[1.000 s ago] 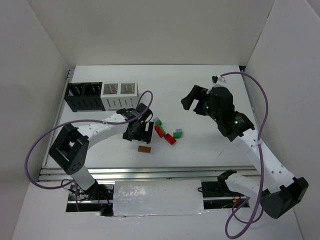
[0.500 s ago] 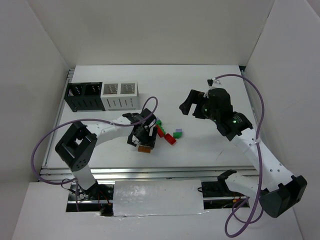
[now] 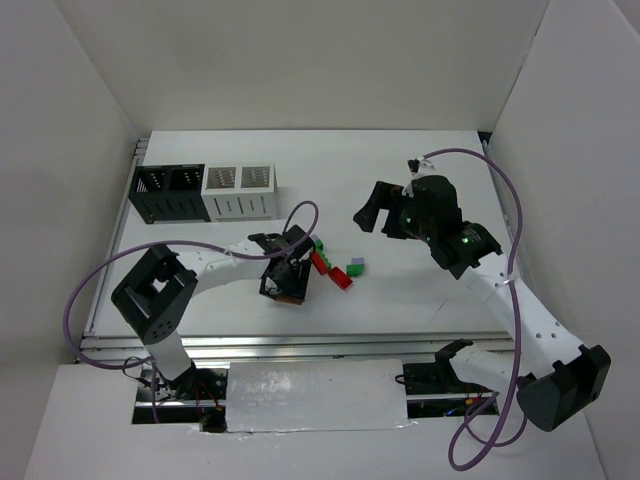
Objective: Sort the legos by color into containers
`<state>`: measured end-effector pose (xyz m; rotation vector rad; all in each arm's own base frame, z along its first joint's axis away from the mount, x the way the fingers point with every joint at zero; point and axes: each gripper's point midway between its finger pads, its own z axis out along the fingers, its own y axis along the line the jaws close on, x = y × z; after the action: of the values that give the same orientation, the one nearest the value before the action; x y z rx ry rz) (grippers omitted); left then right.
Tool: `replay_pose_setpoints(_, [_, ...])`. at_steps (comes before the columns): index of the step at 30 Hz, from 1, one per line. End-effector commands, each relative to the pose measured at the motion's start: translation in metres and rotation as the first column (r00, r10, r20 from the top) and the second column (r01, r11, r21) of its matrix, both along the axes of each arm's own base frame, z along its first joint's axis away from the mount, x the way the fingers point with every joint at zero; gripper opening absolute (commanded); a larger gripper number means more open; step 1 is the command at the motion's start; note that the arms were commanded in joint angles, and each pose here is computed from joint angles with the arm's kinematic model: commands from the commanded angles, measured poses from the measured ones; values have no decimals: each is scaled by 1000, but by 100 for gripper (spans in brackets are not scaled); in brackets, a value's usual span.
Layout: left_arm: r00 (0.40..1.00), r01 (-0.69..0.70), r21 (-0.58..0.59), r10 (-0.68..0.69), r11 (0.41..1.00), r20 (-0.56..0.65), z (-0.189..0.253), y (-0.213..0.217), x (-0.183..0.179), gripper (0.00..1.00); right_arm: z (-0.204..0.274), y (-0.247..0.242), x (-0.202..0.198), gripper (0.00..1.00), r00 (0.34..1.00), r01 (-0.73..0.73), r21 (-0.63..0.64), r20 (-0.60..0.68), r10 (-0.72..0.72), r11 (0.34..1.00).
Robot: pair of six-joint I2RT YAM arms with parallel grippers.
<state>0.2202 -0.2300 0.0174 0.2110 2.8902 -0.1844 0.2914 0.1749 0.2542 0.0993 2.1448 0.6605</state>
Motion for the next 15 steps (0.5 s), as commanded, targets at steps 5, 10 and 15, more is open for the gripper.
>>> replay_pose_setpoints(5, [999, 3, 88, -8, 996, 52, 9, 9, 12, 0, 21, -1, 1, 100, 998, 5, 31, 57, -6, 1000])
replay_pose_setpoints(10, [958, -63, 121, 26, 991, 286, 98, 16, 72, 0, 27, -6, -2, 100, 998, 15, 44, 68, -18, 999])
replay_pose_setpoints(15, [909, -162, 76, 119, 984, 400, 153, 44, 149, 0, 27, -6, -6, 100, 998, 8, 60, 66, -12, 998])
